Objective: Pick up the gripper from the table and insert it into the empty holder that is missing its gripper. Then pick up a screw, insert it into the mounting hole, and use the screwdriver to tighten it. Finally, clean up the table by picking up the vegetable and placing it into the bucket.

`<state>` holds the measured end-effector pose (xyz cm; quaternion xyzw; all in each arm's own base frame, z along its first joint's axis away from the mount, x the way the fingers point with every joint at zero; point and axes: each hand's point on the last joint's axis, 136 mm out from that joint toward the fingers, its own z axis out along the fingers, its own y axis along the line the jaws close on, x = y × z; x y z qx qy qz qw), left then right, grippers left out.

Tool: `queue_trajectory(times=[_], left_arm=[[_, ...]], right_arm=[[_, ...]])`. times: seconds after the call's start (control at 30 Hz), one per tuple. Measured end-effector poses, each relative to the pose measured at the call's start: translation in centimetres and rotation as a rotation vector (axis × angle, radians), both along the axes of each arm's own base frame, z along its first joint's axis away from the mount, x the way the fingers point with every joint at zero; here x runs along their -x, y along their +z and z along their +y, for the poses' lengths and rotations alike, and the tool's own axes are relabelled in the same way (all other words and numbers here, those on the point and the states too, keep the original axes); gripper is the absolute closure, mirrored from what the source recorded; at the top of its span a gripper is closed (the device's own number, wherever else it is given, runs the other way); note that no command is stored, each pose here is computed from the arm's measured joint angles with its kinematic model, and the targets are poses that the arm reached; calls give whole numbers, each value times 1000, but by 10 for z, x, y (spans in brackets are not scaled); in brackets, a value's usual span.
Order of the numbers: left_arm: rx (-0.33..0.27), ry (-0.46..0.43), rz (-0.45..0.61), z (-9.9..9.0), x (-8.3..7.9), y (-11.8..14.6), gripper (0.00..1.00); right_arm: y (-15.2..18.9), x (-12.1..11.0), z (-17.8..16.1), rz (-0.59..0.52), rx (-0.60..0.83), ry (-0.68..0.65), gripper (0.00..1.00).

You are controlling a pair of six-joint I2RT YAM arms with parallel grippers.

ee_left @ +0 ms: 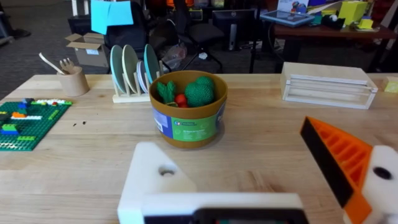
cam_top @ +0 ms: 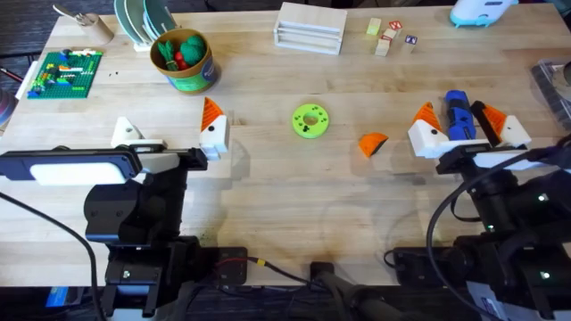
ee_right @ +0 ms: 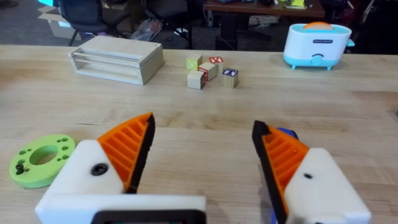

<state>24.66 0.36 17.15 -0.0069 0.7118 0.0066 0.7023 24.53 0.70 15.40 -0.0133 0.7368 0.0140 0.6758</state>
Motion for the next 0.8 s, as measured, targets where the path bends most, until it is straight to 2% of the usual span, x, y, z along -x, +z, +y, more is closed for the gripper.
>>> queue_trajectory(times=[0.43,0.67,0.8], left_arm=[[2,8,-11,1,0,3,7],[124,67,-16,11,2,9,8],[164,128,-55,22,13,50,8]], right_arm=[[-2,0,-2,7,8,-10,11],[-4,1,-2,27,-1,-12,10],[-6,6,-1,80,-16,-10,10]])
